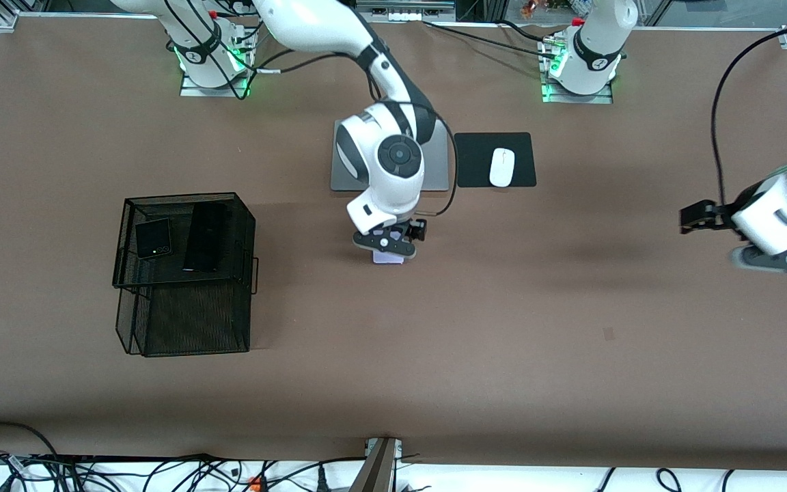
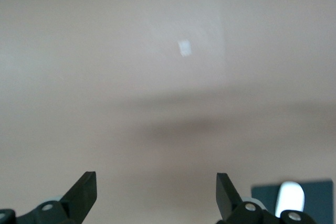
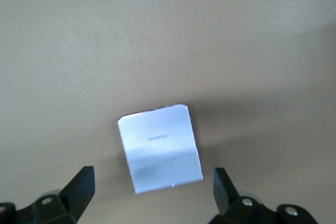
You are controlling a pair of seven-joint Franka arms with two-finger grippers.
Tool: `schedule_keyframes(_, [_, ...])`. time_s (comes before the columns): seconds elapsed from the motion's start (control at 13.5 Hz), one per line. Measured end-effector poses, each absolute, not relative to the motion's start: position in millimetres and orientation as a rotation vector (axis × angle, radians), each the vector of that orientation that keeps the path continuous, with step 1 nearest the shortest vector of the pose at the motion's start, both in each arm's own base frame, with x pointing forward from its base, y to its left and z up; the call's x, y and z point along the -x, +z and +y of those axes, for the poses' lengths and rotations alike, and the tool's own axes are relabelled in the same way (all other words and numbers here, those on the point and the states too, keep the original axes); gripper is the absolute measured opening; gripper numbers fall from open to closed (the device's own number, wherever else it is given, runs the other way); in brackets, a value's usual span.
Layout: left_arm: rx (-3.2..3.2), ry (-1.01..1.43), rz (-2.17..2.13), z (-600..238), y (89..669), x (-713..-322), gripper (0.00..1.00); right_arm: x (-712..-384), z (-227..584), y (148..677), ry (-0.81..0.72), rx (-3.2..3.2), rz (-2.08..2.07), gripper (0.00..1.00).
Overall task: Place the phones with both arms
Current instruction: 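Lower the right gripper and grasp the white phone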
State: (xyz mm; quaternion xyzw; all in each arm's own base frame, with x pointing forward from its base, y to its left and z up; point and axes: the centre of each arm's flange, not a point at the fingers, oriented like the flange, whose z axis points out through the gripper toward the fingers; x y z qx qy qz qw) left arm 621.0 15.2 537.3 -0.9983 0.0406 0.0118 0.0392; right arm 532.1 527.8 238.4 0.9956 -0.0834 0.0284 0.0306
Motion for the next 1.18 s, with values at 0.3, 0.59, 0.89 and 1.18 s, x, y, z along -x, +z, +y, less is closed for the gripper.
schedule_keyframes(0.3, [3.064,-0.067,0.103,22,546,-579,1.0,-529,523,213,0.085,-3.074,-0.088,1.0])
schedule_keyframes(0.59, [3.065,-0.092,0.109,13,550,-567,1.0,-530,516,191,0.07,-3.107,-0.009,1.0])
schedule_keyframes(0.89, [3.071,-0.099,0.092,18,552,-566,1.0,-531,510,181,0.063,-3.125,0.003,1.0])
schedule_keyframes(1.18, [3.115,-0.098,0.055,22,549,-565,1.0,-531,512,183,0.073,-3.132,0.014,0.83])
